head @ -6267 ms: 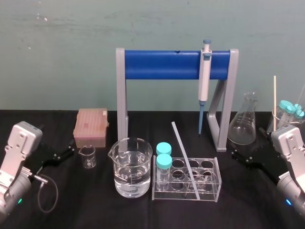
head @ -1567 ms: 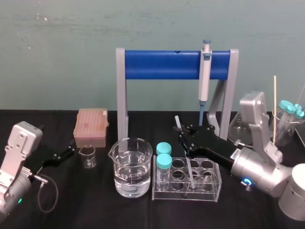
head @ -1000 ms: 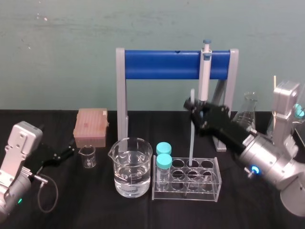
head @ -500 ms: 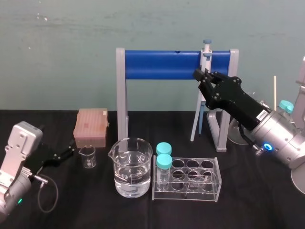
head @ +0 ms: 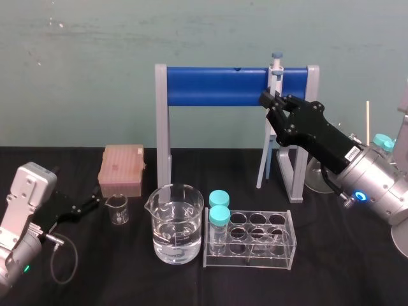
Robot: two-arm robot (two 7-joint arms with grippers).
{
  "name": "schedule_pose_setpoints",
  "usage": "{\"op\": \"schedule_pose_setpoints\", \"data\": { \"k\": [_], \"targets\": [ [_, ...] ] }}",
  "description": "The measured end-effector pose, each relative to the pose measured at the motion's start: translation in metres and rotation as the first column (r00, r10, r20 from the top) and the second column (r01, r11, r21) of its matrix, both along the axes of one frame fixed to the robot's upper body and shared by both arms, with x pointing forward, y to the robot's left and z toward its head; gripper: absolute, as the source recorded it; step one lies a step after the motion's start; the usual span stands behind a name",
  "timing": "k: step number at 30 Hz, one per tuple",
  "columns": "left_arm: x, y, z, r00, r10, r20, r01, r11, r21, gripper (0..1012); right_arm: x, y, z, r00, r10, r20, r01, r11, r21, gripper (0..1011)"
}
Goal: Pick up the stirring rod with one hand, then place it down.
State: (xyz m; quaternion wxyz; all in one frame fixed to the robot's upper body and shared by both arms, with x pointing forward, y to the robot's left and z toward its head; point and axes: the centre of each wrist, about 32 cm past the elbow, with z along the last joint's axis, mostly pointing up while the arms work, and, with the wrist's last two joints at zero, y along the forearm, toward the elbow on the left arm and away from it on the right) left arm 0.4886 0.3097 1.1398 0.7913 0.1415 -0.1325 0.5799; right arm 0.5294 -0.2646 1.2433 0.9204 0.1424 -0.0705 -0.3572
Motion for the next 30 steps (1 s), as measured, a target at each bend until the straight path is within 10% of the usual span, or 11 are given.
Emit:
{"op": "schedule_pose_setpoints", "data": {
  "k": [30],
  "targets": [
    [0.0,0.0,0.0,1.0,0.0,0.0,0.0,1.0,0.0,1000,-0.0009,0.0013,-0.0019,1.0,0.005,-0.006,-0.005,1.0,-0.012,71]
  ]
}}
